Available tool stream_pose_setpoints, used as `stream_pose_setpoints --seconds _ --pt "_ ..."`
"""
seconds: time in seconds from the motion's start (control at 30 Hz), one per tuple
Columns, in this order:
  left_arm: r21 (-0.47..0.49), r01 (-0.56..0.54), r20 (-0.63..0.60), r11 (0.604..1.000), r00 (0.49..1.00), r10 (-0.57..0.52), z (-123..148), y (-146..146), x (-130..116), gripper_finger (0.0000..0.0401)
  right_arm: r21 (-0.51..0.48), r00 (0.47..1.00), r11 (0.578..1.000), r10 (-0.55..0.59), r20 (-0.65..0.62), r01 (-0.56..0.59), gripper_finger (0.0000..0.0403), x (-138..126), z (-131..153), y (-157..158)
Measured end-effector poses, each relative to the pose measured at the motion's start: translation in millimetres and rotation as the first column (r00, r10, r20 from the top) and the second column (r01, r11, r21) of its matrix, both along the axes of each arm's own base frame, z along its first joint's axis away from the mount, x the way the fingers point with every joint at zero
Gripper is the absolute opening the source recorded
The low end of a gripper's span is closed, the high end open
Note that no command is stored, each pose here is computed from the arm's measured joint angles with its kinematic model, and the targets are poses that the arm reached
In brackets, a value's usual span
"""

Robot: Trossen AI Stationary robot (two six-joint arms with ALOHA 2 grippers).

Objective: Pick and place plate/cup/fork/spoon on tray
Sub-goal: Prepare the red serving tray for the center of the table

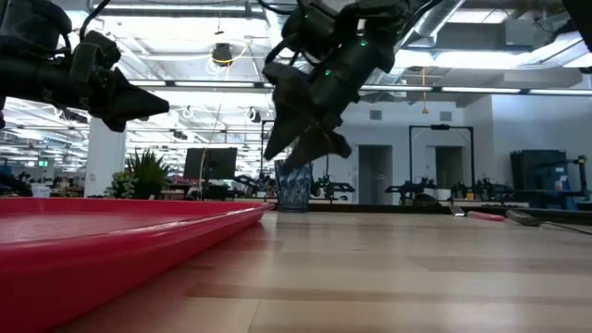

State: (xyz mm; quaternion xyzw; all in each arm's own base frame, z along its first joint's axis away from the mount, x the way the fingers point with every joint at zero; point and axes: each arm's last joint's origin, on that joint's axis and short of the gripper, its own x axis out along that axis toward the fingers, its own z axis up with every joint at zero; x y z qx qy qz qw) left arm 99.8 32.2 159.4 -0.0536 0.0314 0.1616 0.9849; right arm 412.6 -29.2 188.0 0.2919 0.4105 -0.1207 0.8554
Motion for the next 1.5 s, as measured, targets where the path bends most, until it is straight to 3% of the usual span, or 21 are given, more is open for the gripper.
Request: stream_pose_setpoints --seconds 0.2,0.47,0.9,1.03,1.3,1.5 --pt "-0.007 0.008 -0.006 1.000 1.000 -0.008 -1 0 0 0.0043 0.020 0.992 0.995 -0.097 -0.079 0.099 0.0228 2 -19 25" --pt "-0.067 0.036 0.014 0.997 0.999 -0.035 -1 -2 0 0.0043 0.065 0.983 0.982 -0.170 -0.074 0.175 0.0210 8 -35 58" --pt "-0.056 0.093 0.012 0.994 0.996 -0.093 -1 -8 2 0.0043 0.113 0.970 0.964 -0.238 -0.040 0.241 0.0202 18 -54 71" --pt "-0.056 0.091 0.012 0.994 0.996 -0.090 -1 -8 2 0.0043 0.106 0.967 0.961 -0.250 -0.046 0.254 0.0179 19 -61 69" --pt "-0.059 0.091 0.013 0.994 0.996 -0.090 -1 -8 2 0.0043 0.073 0.958 0.955 -0.285 -0.042 0.287 0.0093 19 -60 61" --pt "-0.065 0.091 0.015 0.994 0.996 -0.090 -1 -8 2 0.0043 0.042 0.947 0.947 -0.317 -0.043 0.319 0.0080 19 -60 49"
